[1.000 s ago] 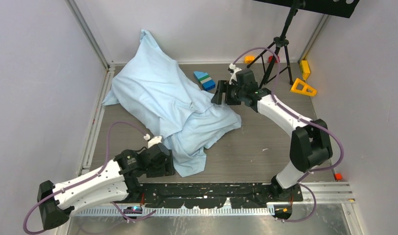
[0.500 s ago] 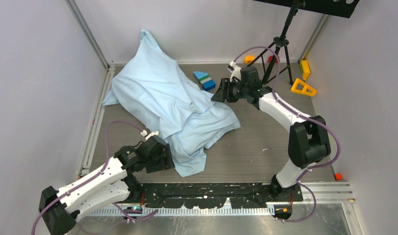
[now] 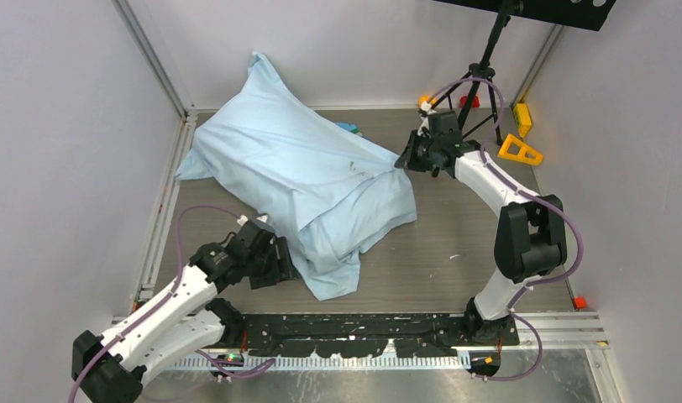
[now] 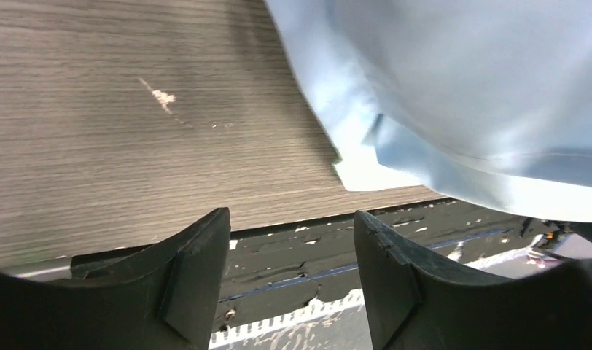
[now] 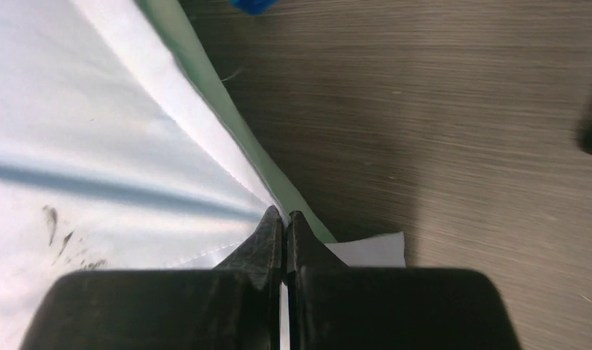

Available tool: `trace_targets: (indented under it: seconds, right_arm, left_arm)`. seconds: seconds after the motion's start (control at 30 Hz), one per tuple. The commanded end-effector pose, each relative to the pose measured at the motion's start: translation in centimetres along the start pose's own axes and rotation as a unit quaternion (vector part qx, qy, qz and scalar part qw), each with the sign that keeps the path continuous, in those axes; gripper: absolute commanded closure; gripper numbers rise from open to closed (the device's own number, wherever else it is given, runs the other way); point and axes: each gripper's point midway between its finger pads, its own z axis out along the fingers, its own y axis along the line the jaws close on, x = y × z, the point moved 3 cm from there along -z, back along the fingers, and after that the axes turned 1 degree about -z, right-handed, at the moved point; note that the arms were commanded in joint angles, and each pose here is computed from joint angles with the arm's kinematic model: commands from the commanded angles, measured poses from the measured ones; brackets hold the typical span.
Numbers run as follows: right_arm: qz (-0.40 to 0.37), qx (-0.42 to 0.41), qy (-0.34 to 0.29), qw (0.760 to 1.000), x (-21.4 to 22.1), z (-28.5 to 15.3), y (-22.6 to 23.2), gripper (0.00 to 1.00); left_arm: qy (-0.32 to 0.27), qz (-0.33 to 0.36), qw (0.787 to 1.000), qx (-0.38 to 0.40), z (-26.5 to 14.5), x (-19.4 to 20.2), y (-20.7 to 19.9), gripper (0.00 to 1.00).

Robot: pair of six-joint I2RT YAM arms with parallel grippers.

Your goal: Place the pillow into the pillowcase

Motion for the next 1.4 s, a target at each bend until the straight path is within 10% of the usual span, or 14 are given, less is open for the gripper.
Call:
trace_targets:
  seconds: [0.0, 0.83, 1.0, 1.13, 1.37]
  right_arm:
    - [0.03, 0.123, -0.001, 0.992, 0.3, -0.2, -4.6, 1.0]
    - [0.078, 0.149, 0.028, 0.985, 1.8, 1.0, -7.2, 1.0]
    - [0.082, 0.147, 0.021, 0.986, 1.3, 0.9, -7.0, 1.0]
    - [0.081, 0.173, 0.004, 0.981, -0.5, -0.4, -7.2, 1.0]
    - [0.1, 0.286, -0.077, 0.95, -7.9, -5.9, -10.2, 1.0]
  left_arm:
    - [-0.009, -0.003, 0.997, 0.077, 0.5, -1.2, -2.7, 0.36]
    - [-0.072, -0.111, 0.935, 0.329, 4.9, -2.2, -10.1, 0.45]
    - [-0.068, -0.117, 0.929, 0.344, 5.2, -1.9, -11.1, 0.67]
    - [-0.054, -0.107, 0.944, 0.308, 2.7, -2.0, -11.1, 1.0]
    - [-0.129, 0.003, 0.987, 0.096, -10.8, -4.1, -4.0, 1.0]
